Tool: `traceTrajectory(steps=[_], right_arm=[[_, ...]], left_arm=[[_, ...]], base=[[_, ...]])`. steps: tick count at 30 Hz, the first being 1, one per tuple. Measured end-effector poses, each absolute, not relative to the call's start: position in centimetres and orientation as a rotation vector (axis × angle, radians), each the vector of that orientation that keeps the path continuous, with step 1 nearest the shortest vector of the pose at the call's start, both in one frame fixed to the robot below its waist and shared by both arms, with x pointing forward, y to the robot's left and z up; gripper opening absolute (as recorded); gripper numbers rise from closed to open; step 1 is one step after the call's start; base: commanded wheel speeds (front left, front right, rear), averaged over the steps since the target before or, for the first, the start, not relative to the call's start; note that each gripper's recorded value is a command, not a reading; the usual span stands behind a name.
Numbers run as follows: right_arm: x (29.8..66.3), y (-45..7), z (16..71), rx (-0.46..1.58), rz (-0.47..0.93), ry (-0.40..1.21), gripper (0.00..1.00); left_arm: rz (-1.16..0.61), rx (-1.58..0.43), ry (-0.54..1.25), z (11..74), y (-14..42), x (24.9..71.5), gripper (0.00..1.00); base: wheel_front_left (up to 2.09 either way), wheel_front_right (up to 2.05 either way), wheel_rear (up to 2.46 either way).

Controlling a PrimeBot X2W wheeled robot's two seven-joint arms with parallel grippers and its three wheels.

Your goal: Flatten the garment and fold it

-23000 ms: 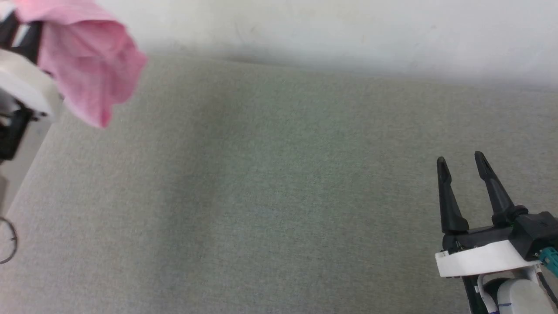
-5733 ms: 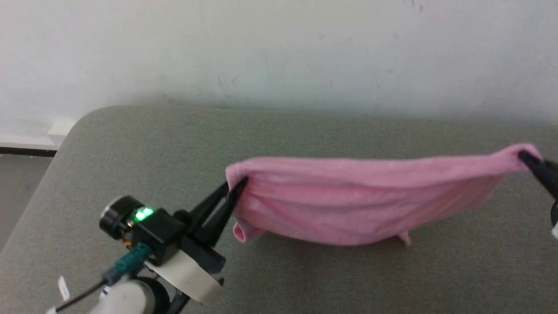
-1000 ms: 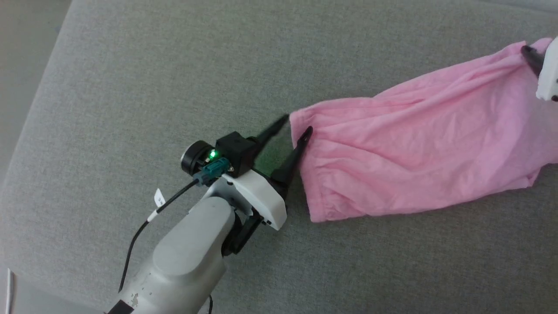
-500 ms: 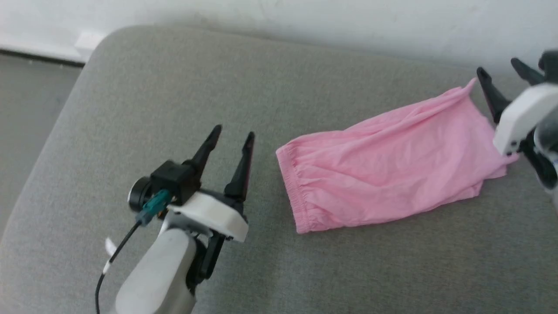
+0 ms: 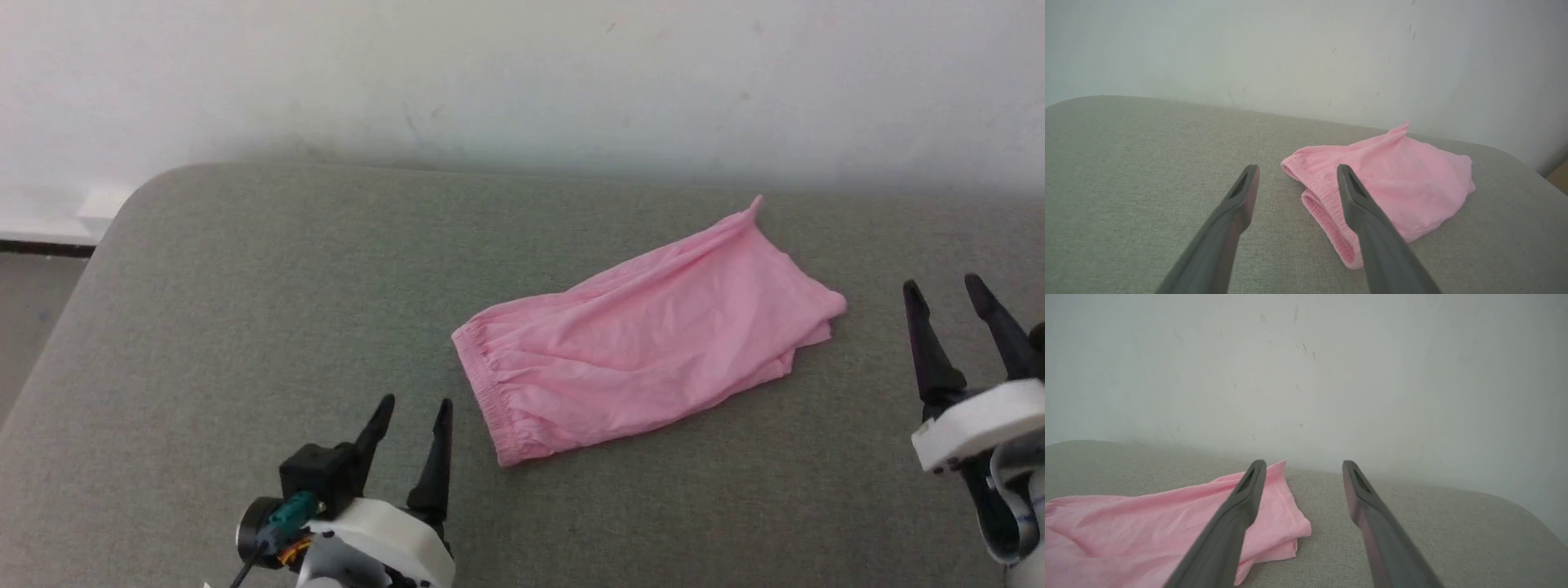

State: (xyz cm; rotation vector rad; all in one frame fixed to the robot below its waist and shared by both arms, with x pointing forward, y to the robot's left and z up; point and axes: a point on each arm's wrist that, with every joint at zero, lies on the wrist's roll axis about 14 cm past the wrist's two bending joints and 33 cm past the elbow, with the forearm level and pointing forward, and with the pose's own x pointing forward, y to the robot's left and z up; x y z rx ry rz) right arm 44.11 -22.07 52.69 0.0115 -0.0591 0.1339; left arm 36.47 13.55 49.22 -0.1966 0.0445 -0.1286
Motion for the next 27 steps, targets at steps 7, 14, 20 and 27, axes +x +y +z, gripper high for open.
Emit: traceTrajectory(steps=[7, 14, 20, 27], right_arm=[[39.3, -23.8, 52.0, 0.05, 0.007, -0.075, 1.0], [38.6, -24.6, 51.9, 0.053, -0.047, -0.056, 1.0], [38.4, -25.2, 51.4, 0.055, -0.076, -0.032, 1.0], [38.7, -25.3, 50.8, 0.047, -0.077, -0.007, 1.0]], left_arm=[[-0.26, -0.199, 0.277, 45.4, 9.1, 36.2, 1.0], [-0.285, -0.172, 0.475, 41.7, 7.2, 37.9, 1.0], [-0.272, -0.098, 0.605, 38.6, 7.1, 38.5, 1.0], [-0.305, -0.065, 0.651, 37.7, 6.8, 38.7, 0.0]], base=[[0.0, 0.0, 0.0], [0.0, 0.0, 0.0], [0.0, 0.0, 0.0], [0.0, 0.0, 0.0]])
